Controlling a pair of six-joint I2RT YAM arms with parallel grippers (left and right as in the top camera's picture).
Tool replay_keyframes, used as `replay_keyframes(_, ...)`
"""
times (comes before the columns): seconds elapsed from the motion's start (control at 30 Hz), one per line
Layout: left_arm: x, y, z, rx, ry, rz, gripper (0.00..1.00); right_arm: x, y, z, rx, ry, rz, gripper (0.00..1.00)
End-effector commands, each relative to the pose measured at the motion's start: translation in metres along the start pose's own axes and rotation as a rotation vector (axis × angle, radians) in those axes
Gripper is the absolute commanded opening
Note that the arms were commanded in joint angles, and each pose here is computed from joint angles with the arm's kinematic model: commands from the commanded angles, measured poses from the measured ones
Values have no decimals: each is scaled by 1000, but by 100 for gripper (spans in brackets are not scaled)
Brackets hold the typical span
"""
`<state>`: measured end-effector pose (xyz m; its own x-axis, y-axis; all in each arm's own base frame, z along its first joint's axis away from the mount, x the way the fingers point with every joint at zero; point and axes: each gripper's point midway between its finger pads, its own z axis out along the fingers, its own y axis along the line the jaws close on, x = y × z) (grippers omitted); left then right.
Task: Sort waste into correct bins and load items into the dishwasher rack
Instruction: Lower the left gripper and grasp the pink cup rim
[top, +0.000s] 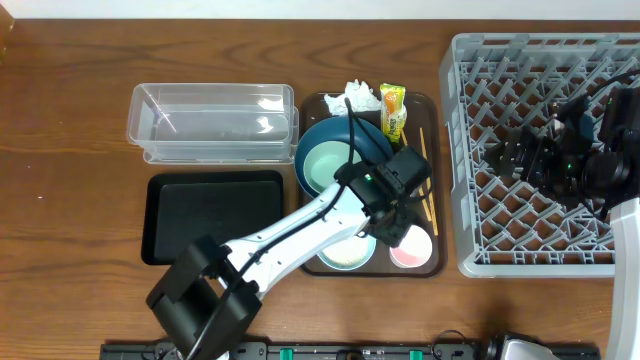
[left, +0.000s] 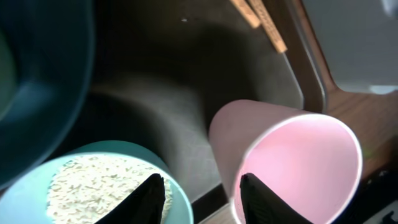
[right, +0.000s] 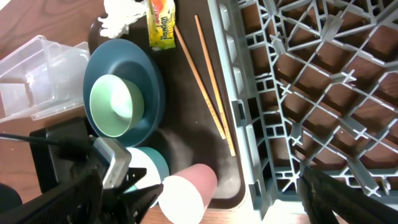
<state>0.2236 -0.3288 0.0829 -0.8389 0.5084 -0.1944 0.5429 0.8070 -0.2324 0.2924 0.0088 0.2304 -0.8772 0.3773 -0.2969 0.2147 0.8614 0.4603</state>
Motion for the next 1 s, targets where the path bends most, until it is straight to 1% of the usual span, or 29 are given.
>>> replay_keyframes(0.0, -1, -17, -6, 33, -16, 31, 43, -4, 4, -8, -9, -32, -27, 99)
replay_keyframes(0.17, 5, -29, 1, 37, -16, 70, 43, -4, 4, -8, -9, -32, -27, 99)
replay_keyframes(0.3, 6, -25, 2, 7, -21, 77, 38, -3, 4, -8, -9, -27, -25, 99)
replay_keyframes(0.5, 12, -21, 8, -6, -2, 74, 37, -1, 4, -8, -8, -20, -22, 98)
replay_keyframes(0.53, 12, -20, 9, -10, 0, 73, 34, -1, 4, -8, -7, -18, -21, 98)
replay_keyframes(0.67, 12, -20, 11, -10, 0, 73, 30, 1, 6, -8, -22, -9, -30, 96)
replay_keyframes(0.77, 12, -20, 11, -10, 0, 73, 19, 4, 16, -9, -75, 1, -75, 91)
replay_keyframes(0.8, 12, -20, 11, -10, 0, 73, 14, 5, 19, -8, -91, 4, -92, 90)
replay_keyframes(0.87, 10, -18, 10, -10, -2, 69, 10, 6, 23, -8, -103, 10, -113, 90)
replay_keyframes(0.93, 10, -17, 10, -11, -3, 65, 11, 7, 25, -7, -105, 14, -126, 89)
replay_keyframes(0.97, 10, -17, 10, -11, -1, 65, 21, 8, 25, -7, -106, 15, -128, 89)
